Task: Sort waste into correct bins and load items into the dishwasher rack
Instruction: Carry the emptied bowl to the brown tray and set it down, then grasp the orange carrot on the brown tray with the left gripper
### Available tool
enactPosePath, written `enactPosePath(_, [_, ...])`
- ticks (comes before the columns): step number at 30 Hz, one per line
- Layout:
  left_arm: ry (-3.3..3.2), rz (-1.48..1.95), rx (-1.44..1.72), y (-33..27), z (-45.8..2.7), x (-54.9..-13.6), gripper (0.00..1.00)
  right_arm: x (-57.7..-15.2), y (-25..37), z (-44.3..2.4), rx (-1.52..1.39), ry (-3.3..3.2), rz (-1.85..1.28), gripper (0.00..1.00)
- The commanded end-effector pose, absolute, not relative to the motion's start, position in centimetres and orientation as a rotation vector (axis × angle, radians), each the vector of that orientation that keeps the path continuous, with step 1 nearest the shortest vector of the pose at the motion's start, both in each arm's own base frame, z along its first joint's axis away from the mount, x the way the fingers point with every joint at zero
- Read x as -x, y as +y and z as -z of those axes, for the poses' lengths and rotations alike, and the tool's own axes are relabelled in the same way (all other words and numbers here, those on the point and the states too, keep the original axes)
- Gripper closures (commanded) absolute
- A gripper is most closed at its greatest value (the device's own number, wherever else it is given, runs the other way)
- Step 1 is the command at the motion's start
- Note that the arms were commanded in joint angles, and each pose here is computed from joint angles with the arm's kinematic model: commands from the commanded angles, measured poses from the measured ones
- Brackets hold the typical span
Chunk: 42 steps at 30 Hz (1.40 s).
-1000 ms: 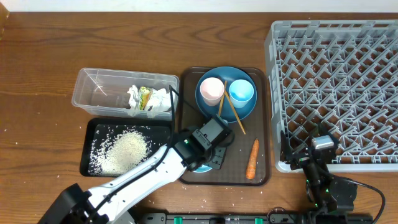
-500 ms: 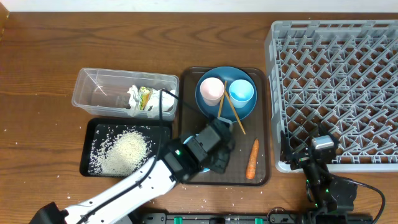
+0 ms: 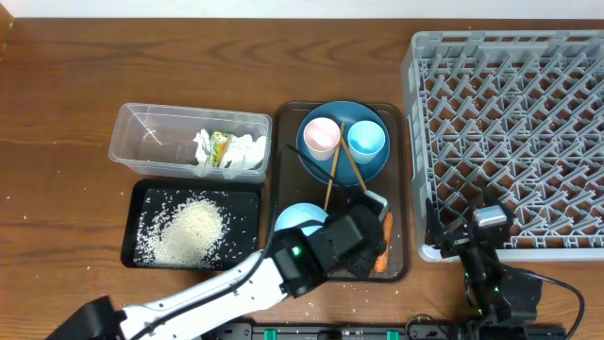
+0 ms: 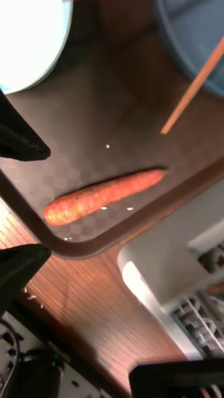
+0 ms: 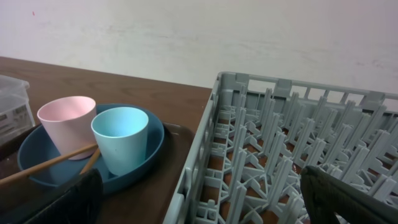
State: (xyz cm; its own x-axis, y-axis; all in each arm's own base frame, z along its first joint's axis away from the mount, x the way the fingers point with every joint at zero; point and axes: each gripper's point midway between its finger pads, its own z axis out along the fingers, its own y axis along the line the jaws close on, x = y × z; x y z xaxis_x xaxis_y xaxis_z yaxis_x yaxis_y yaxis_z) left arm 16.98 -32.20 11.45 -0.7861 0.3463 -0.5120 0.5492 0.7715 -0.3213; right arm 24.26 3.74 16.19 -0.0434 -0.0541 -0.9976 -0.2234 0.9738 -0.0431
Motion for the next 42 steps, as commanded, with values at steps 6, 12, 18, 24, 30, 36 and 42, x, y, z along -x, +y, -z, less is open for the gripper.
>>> enactPosePath(6, [2.581,0.511,-0.794,-34.6,-11.3,-17.9,0.51,-24.3,3.5,-16.1,0.211,1.614,-0.125,0.01])
enactPosePath(12, [2.614,0.373,-0.842,-35.2,-8.5,-17.6,0.49,-24.3,3.5,-16.1,0.211,1.614,-0.125,0.01])
enactPosePath(18, [2.651,0.325,-0.883,-35.5,-6.2,-16.7,0.48,-24.3,3.5,-16.1,0.211,1.614,-0.125,0.01])
enactPosePath(24, [2.649,0.320,-0.920,-36.1,-5.4,-15.9,0.48,-24.3,3.5,-16.1,0.211,1.614,-0.126,0.01])
enactPosePath(30, [2.644,0.326,-0.922,-36.9,-4.1,-16.1,0.48,-24.3,3.5,-16.1,0.211,1.616,-0.125,0.01])
enactPosePath(36, [2.637,0.257,-0.911,-36.6,-2.7,-16.8,0.48,-24.3,3.5,-16.1,0.210,1.617,-0.126,0.01])
enactPosePath(42, [2.631,0.230,-0.904,-36.9,-1.2,-17.3,0.48,-24.3,3.5,-16.1,0.211,1.617,-0.126,0.01])
